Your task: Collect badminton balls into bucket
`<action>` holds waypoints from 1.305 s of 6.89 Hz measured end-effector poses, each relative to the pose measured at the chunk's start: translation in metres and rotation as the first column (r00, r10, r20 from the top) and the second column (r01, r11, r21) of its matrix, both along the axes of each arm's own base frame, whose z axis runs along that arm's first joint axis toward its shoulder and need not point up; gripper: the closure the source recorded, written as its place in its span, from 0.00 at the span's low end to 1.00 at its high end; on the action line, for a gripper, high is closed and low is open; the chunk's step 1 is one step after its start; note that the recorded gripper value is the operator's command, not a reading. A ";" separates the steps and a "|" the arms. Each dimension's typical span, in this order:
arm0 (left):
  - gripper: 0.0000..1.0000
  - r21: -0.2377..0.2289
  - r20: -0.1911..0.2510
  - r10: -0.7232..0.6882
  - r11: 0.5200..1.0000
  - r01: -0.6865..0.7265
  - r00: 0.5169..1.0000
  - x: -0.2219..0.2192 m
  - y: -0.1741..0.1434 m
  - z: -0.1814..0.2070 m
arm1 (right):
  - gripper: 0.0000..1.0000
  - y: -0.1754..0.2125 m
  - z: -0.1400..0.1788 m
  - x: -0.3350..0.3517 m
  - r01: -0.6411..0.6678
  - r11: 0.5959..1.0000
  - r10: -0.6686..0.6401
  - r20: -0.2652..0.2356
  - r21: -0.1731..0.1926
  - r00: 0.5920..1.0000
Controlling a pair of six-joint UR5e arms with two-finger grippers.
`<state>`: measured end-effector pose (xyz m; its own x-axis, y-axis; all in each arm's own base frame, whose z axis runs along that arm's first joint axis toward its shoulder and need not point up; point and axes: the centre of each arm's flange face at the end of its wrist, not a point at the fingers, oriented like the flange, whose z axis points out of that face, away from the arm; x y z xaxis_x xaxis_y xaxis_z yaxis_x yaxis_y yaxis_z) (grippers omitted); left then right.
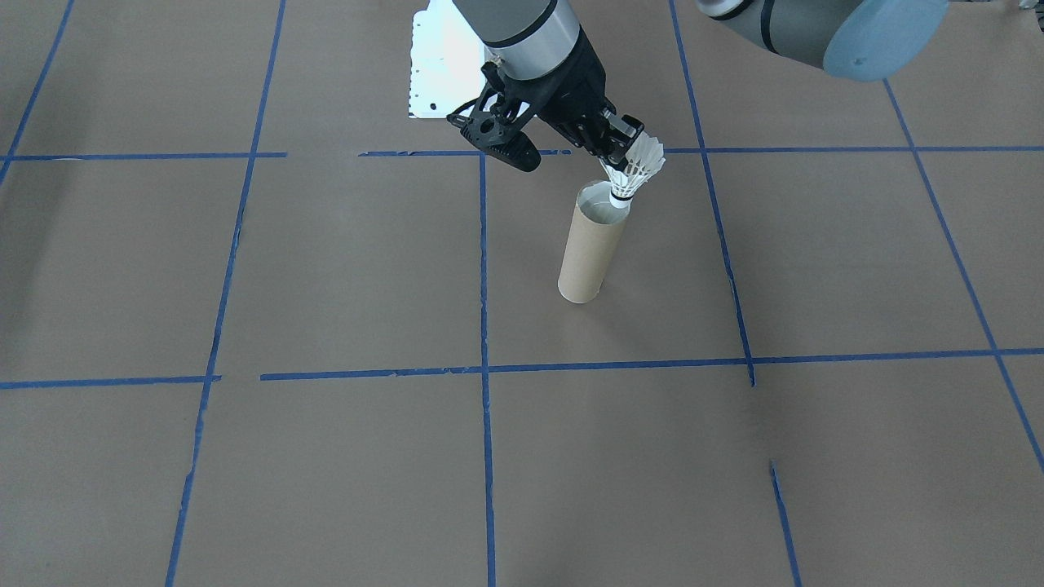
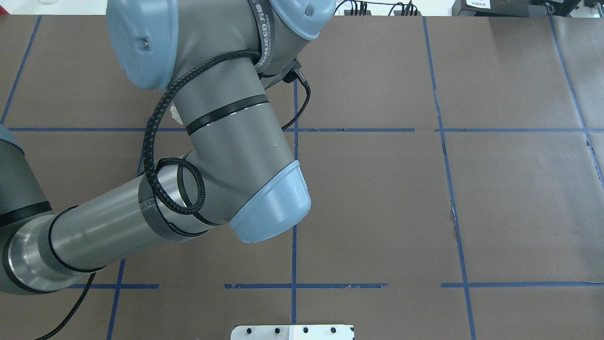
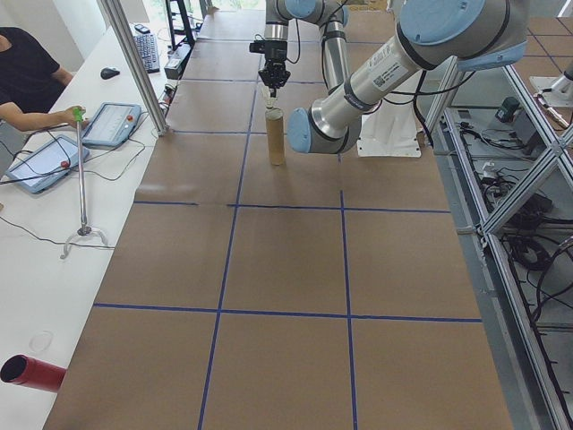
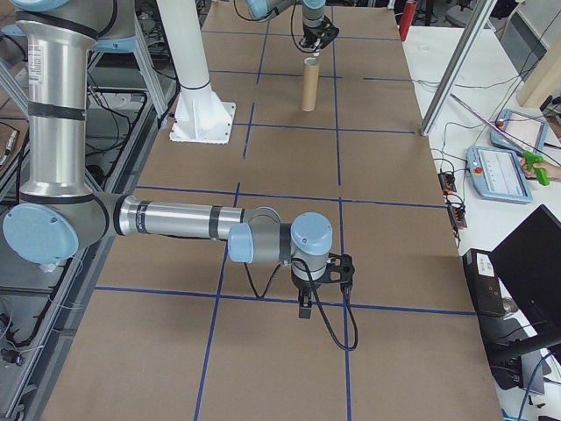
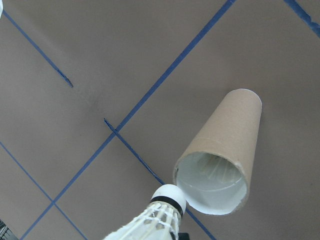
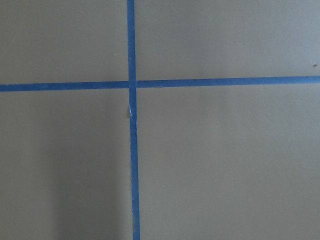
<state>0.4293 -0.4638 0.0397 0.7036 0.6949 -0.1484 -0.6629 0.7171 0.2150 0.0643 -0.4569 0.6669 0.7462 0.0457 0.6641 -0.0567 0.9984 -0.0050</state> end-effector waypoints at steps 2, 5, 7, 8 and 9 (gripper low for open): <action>0.01 0.003 -0.008 0.015 1.000 -0.015 1.000 0.008 0.005 0.000 | 0.00 0.000 0.000 0.000 0.000 1.000 0.000 0.001 0.000 1.000; 0.00 0.020 -0.033 0.030 0.999 -0.030 0.999 0.017 0.012 0.007 | 0.00 0.000 0.000 0.000 0.000 1.000 0.000 0.001 -0.001 1.000; 0.00 0.044 -0.064 0.031 0.999 -0.028 0.997 0.006 0.019 -0.001 | 0.00 0.000 0.000 0.000 0.000 1.000 0.000 0.001 -0.001 1.000; 0.00 0.064 -0.091 0.022 0.998 -0.016 0.996 -0.008 0.022 -0.008 | 0.00 0.000 0.000 0.000 0.000 1.000 0.000 0.001 0.000 1.000; 0.00 0.085 -0.123 -0.002 0.996 0.013 0.992 -0.030 0.019 -0.015 | 0.00 0.000 0.000 0.000 0.000 1.000 0.000 0.001 0.000 1.000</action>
